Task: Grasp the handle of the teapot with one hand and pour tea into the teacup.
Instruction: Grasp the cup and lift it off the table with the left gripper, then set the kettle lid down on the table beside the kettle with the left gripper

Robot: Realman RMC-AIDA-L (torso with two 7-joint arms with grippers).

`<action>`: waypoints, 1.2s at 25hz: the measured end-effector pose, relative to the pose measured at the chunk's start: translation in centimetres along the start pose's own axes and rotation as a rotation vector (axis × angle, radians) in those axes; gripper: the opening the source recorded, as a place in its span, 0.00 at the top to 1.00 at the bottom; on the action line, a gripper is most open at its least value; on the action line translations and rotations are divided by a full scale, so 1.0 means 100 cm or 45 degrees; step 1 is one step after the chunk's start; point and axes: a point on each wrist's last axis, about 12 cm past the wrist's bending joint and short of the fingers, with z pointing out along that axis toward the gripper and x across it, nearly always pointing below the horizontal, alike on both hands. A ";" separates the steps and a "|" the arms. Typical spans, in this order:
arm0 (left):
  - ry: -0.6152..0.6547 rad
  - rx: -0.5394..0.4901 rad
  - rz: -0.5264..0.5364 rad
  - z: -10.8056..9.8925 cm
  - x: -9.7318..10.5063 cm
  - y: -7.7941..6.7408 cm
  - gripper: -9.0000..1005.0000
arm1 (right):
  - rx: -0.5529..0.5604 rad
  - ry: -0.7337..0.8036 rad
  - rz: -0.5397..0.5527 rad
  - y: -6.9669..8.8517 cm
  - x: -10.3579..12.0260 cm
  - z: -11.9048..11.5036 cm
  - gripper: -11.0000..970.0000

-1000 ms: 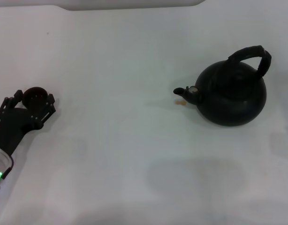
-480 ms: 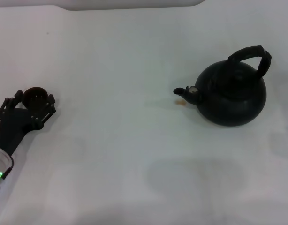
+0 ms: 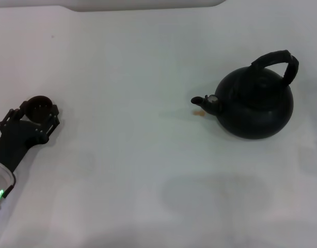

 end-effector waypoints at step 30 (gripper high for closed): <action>-0.038 0.682 0.258 0.032 -0.019 -0.087 0.29 | -0.004 -0.003 0.001 0.001 0.000 0.001 0.19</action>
